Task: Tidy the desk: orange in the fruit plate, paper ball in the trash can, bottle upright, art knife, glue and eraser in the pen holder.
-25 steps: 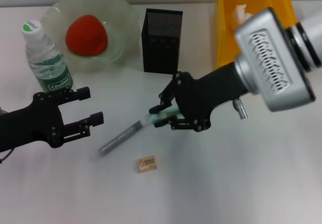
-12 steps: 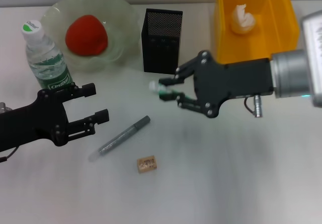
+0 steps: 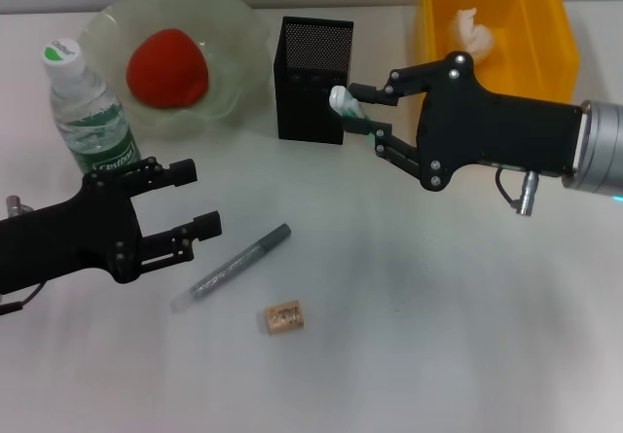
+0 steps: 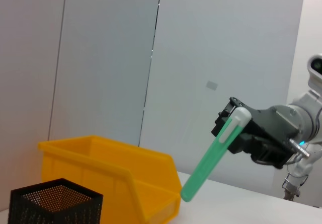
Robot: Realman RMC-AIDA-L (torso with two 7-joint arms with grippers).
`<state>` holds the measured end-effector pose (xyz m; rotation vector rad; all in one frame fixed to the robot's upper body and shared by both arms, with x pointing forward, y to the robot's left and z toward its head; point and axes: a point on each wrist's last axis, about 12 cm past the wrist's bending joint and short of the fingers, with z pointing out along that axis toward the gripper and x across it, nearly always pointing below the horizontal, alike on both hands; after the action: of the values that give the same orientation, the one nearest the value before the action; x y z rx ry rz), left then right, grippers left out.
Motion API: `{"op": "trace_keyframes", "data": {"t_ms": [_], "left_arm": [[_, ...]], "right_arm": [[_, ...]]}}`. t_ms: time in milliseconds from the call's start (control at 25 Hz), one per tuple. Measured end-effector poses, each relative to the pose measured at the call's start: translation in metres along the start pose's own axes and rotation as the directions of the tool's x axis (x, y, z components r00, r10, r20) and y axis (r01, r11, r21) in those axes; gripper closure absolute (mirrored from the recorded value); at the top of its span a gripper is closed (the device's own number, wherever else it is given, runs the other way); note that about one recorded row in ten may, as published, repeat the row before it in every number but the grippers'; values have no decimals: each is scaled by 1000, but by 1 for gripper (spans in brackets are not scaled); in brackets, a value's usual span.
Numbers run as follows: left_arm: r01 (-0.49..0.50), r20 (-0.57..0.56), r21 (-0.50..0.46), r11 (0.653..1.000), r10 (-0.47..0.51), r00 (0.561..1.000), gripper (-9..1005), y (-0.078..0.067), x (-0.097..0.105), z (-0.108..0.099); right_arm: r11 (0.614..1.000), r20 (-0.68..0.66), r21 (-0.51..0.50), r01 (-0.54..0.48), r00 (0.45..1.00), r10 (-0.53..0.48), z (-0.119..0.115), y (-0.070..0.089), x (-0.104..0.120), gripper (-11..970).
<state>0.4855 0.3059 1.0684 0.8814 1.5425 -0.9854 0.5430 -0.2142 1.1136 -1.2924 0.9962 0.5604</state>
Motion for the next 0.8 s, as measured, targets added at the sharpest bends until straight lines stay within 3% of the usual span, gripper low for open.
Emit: {"op": "trace_keyframes", "data": {"t_ms": [280, 400, 520, 800], "left_arm": [[5, 11, 0, 1000, -5, 1000, 289, 0, -1, 2], [8, 20, -2, 1000, -8, 1000, 289, 0, -1, 3], [10, 25, -3, 1000, -10, 1000, 288, -1, -1, 4], [12, 33, -1, 1000, -12, 999, 288, -2, -1, 6]], "right_arm": [[990, 3, 37, 136, 991, -137, -1, 7, 7, 777], [972, 4, 84, 218, 976, -219, -2, 10, 11, 777], [930, -9, 136, 341, 939, -343, -2, 13, 14, 777], [895, -23, 141, 424, 905, -425, 7, 15, 20, 777]]}}
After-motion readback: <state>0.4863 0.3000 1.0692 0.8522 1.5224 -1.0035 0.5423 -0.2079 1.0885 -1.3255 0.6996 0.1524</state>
